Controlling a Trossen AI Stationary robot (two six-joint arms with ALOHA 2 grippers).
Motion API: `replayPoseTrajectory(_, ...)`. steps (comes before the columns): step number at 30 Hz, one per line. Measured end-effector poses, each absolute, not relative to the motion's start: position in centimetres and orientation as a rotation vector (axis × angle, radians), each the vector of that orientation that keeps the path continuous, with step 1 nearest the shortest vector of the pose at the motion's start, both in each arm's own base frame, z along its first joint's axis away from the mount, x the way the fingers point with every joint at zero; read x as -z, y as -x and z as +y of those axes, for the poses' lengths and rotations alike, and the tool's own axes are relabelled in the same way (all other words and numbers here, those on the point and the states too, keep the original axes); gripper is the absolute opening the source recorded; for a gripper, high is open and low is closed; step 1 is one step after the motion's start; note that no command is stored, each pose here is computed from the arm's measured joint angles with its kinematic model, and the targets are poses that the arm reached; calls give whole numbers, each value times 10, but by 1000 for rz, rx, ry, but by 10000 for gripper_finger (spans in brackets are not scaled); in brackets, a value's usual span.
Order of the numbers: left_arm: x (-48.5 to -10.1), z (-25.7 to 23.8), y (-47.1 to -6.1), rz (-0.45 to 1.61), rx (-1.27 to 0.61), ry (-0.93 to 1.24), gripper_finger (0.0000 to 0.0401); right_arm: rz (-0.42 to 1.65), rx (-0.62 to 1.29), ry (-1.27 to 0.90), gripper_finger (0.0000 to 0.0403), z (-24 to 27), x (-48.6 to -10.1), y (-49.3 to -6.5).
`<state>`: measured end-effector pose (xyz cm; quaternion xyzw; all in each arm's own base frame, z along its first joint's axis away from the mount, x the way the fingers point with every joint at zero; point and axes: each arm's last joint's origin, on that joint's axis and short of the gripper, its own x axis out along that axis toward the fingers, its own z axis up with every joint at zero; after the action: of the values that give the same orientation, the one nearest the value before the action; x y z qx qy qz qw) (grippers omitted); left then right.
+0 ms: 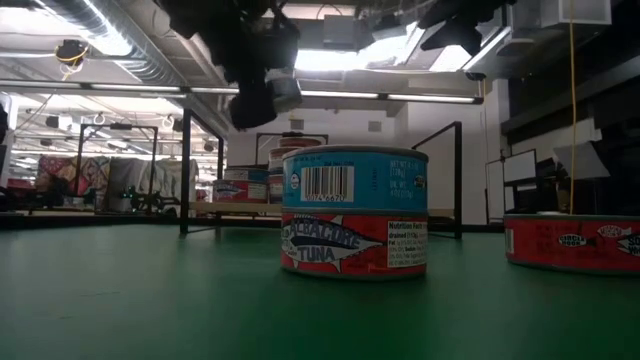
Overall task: Stack canned seafood by type on shelf
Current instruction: Stack the yellow-blue tuna can on top of the yellow-blue tuna can on the shelf
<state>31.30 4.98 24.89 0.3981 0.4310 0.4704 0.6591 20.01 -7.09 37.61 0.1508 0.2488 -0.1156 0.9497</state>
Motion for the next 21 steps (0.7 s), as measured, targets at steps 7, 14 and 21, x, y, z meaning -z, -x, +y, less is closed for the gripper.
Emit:
replayPoseTrajectory(7, -236, 50, -305, 952, -1022, -713, 140, 533, 199, -301, 222, -61, -376, -198)
replayPoseTrajectory(14, -226, 33, -293, 1010, -994, -673, 140, 562, 219, -301, 222, -60, -373, -197)
replayPoseTrajectory(21, -220, 40, -281, 1083, -1027, -615, 140, 557, 239, -293, 222, -61, -374, -197)
